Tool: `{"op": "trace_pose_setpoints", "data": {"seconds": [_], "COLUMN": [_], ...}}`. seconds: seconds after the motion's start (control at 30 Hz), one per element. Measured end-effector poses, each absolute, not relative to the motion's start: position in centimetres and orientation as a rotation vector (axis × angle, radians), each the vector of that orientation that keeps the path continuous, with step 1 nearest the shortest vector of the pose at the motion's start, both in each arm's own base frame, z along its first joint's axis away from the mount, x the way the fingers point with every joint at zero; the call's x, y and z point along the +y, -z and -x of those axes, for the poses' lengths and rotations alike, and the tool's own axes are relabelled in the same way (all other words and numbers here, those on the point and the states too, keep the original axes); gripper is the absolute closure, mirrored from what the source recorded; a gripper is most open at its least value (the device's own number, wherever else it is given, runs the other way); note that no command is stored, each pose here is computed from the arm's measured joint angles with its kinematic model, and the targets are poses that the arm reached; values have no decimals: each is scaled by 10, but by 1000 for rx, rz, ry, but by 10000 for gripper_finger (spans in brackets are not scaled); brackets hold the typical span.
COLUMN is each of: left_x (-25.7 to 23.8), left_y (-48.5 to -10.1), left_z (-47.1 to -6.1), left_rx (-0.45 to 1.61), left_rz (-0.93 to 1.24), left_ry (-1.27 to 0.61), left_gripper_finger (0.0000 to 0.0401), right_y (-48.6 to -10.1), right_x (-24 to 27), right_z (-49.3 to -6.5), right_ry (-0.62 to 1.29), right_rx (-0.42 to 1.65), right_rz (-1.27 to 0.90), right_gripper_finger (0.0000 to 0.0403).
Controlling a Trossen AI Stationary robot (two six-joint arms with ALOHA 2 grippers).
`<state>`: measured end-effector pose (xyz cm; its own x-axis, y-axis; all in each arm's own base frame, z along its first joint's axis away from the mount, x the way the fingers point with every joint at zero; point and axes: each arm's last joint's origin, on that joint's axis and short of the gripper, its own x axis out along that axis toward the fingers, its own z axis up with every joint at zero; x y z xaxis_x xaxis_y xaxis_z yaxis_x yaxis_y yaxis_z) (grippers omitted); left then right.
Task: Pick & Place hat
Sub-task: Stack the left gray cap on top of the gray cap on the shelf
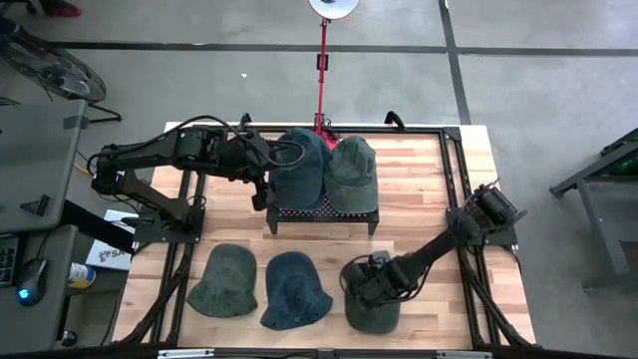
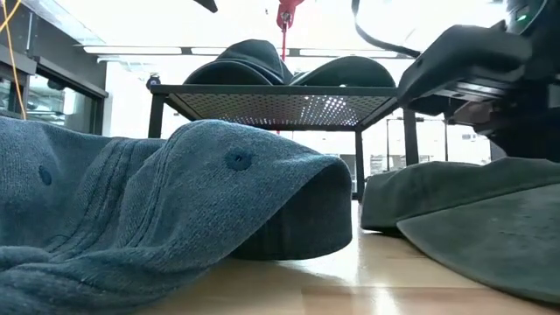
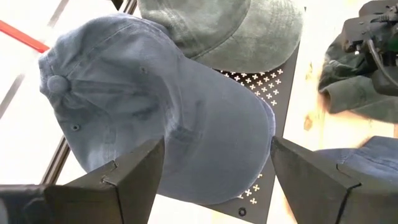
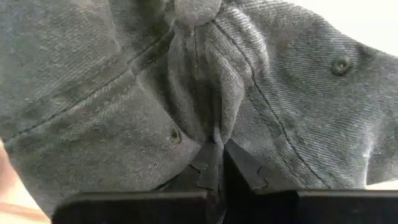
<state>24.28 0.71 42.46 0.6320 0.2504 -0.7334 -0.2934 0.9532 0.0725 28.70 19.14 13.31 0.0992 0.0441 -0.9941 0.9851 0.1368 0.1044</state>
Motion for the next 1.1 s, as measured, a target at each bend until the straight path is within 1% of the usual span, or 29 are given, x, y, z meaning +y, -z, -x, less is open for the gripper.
{"op": "trace_pose_setpoints", "data": {"seconds": [0.17, 0.4, 0.6, 0.87, 1.1], "left_x": [7, 7, 7, 7, 6], "left_y": [-425, -425, -425, -425, -425], "left_z": [-243, -243, -243, -243, -244], "left_rx": [830, 825, 824, 822, 823], "left_rz": [56, 57, 57, 67, 87], "left_ry": [-311, -311, -311, -316, -296], "left_gripper_finger": [112, 112, 112, 112, 112], "right_y": [-151, -196, -230, -284, -338], "right_x": [194, 197, 201, 200, 199], "right_z": [-288, -294, -301, -302, -289], "right_ry": [1022, 1006, 967, 921, 884], "right_rx": [1201, 1172, 1128, 1090, 1013], "right_rz": [-1127, -1024, -987, -902, -789], "right_gripper_finger": [400, 402, 402, 403, 403]}}
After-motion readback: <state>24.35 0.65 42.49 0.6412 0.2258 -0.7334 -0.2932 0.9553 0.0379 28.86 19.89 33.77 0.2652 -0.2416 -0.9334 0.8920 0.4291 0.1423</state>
